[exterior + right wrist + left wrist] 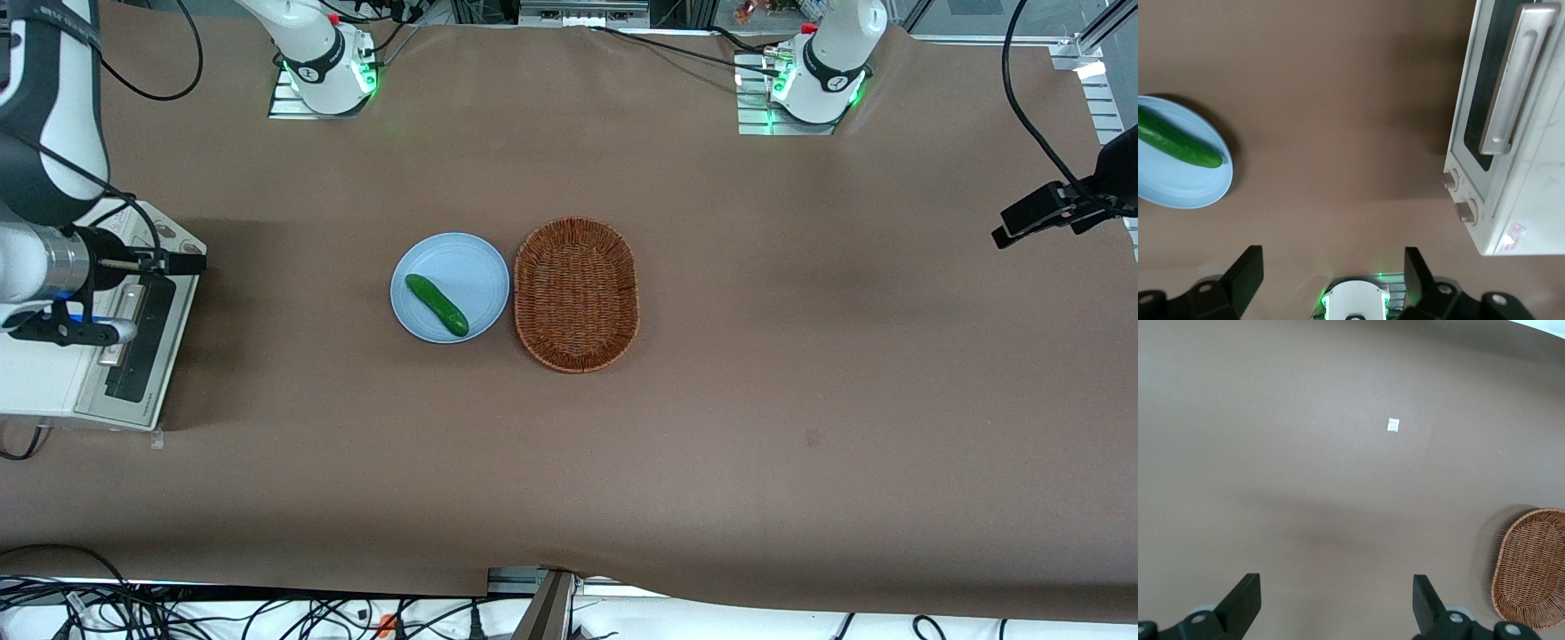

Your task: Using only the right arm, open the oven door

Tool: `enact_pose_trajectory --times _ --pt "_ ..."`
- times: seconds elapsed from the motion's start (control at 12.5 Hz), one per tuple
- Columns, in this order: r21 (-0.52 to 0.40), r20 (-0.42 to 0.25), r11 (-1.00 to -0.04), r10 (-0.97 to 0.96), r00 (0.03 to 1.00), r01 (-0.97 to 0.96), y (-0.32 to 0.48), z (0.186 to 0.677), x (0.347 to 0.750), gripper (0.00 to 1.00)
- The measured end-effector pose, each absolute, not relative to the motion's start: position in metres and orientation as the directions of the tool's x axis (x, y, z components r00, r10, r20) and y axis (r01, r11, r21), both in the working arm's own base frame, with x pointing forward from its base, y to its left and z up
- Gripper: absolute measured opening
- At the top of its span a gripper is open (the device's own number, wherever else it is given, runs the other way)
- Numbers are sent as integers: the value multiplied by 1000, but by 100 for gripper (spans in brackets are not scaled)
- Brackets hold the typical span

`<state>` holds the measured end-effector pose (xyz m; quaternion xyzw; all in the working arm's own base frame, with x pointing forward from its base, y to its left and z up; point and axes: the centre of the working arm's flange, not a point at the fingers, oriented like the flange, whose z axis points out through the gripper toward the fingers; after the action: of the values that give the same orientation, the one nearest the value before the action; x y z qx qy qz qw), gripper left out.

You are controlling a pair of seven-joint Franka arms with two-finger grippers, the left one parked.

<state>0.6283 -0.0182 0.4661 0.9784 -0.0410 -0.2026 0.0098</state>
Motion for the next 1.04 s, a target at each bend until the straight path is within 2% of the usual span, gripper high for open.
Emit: enact_pose_trajectory --times 0.08,0.16,0.32,0.56,0.64,0.8,1.04 --pt "38 -390 -997 -75 918 -65 -20 458 631 91" --pt "41 -380 -998 -51 923 -38 -23 449 633 82" --pt "68 -373 -997 0 928 27 -30 433 635 55" --pt "112 -388 -986 68 919 120 -37 413 635 21" --pt "151 -392 -976 84 916 154 -38 406 638 21" --pt "252 -399 -937 126 908 241 -31 387 647 1" --pt "336 -439 -848 244 865 410 -26 355 651 1"
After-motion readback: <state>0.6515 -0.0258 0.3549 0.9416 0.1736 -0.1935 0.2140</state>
